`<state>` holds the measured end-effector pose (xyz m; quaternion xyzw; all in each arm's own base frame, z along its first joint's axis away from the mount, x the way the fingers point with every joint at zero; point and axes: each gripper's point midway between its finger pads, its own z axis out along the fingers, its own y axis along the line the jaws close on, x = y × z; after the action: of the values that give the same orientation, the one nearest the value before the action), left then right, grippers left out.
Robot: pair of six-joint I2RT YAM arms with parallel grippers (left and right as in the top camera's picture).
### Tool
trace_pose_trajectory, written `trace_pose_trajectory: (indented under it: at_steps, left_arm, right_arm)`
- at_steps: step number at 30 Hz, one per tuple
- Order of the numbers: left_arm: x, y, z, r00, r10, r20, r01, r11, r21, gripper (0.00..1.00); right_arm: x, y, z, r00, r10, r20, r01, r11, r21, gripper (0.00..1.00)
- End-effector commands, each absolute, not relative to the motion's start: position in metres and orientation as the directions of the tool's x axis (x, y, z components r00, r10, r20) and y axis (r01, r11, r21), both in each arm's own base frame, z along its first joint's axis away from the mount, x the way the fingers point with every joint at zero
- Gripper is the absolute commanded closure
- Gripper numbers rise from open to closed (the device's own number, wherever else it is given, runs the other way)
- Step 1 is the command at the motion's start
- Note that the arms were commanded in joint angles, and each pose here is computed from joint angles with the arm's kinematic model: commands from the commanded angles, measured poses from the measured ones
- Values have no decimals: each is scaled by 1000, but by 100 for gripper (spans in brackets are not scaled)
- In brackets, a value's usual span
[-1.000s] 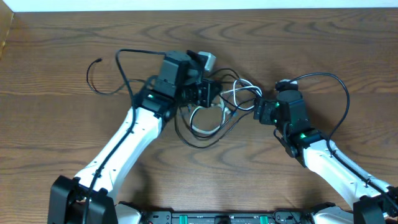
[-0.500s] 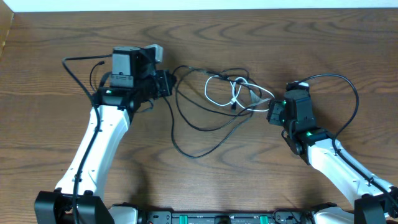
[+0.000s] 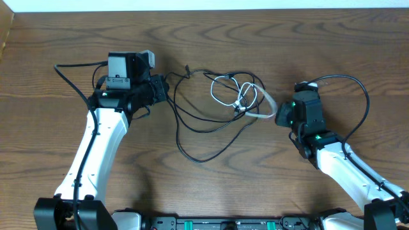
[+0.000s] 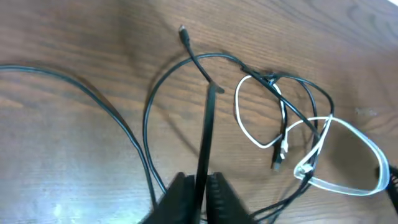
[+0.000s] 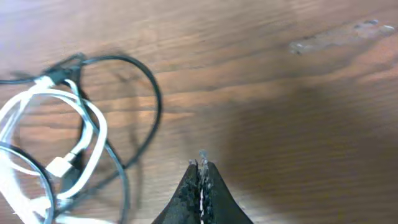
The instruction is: Untangle cables
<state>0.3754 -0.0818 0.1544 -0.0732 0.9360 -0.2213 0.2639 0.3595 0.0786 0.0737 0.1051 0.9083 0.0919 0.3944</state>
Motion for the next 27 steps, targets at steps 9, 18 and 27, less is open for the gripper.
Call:
trace_pose_trajectory:
  at_steps: [9, 18, 27]
  left_arm:
    - [359, -124, 170, -851, -41, -523, 258, 835, -487, 6]
    - [343, -170, 169, -709, 290, -643, 590, 743, -315, 5]
    - [374, -195, 147, -569, 450, -688, 654, 755, -46, 0]
  right_arm:
    - [363, 113, 87, -669, 182, -720, -89, 943, 321, 99]
    - [363, 117, 88, -669, 181, -721, -104, 938, 332, 55]
    - [364, 121, 92, -665, 186, -724, -121, 929, 350, 39]
